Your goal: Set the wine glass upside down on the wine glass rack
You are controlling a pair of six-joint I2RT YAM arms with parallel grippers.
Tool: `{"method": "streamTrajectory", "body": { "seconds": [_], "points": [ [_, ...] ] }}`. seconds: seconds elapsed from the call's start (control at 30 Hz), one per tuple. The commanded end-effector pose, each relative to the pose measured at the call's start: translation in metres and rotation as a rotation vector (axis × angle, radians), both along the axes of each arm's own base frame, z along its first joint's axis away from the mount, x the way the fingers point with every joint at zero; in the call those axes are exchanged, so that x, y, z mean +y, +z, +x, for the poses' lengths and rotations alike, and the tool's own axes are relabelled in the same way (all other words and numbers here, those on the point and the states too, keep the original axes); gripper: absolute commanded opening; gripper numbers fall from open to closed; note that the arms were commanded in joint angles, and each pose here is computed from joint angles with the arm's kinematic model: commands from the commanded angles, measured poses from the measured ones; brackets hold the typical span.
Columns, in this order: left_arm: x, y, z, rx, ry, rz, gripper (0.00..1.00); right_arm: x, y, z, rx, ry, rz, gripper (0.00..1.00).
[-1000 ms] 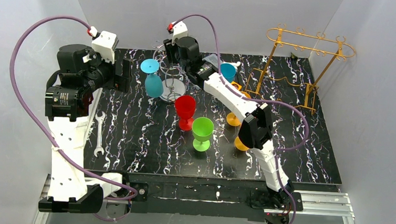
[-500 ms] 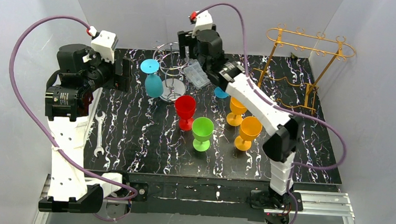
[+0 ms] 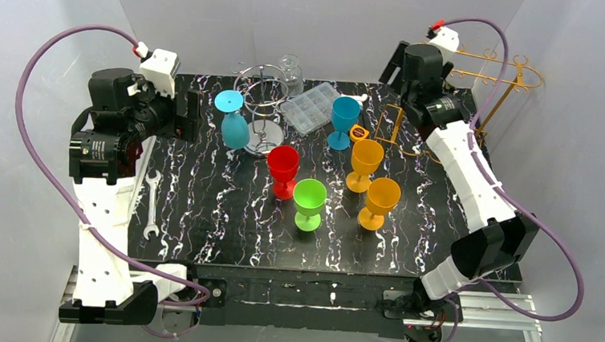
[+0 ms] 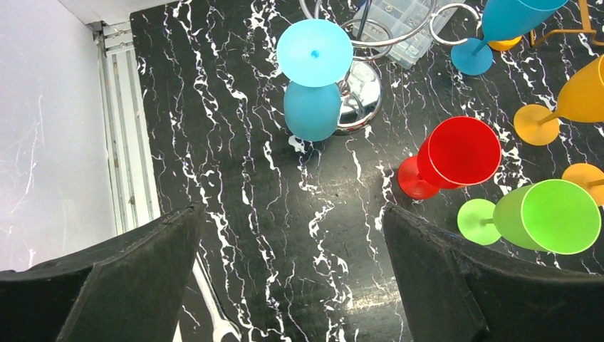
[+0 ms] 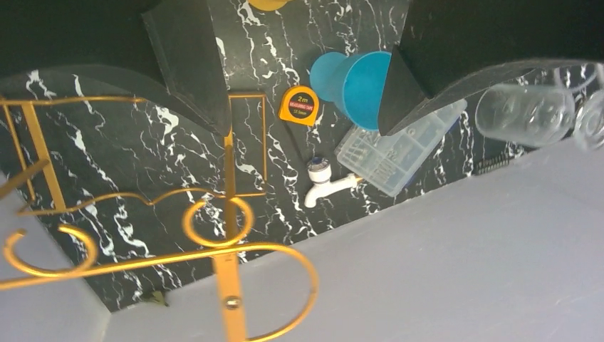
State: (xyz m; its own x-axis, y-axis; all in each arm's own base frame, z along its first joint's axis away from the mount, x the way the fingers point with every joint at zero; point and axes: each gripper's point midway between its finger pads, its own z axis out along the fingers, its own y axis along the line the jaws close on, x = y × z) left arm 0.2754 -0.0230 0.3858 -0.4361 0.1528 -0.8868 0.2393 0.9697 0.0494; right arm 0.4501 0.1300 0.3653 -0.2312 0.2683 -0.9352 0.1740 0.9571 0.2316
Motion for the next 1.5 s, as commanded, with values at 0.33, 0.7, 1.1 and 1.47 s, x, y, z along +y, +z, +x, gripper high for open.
{"method": "streamTrajectory", "body": {
  "seconds": [0.33, 0.7, 1.1, 1.47],
  "points": [
    [-0.017, -0.005, -0.005, 0.001, -0.072, -0.067, 0.98, -0.087, 0.016, 0.003, -0.027, -0.189, 0.251, 0.76],
    [-0.017, -0.008, -0.011, -0.018, -0.084, -0.050, 0.98, -0.123, 0.011, 0.024, -0.086, -0.255, 0.448, 0.70],
    [-0.016, -0.011, -0.008, -0.049, -0.098, -0.028, 0.98, -0.104, 0.004, 0.054, -0.087, -0.209, 0.590, 0.46],
    [-0.030, -0.009, 0.006, -0.018, -0.143, -0.104, 0.98, -0.047, 0.011, 0.040, -0.066, -0.028, 0.623, 0.16]
  ]
}}
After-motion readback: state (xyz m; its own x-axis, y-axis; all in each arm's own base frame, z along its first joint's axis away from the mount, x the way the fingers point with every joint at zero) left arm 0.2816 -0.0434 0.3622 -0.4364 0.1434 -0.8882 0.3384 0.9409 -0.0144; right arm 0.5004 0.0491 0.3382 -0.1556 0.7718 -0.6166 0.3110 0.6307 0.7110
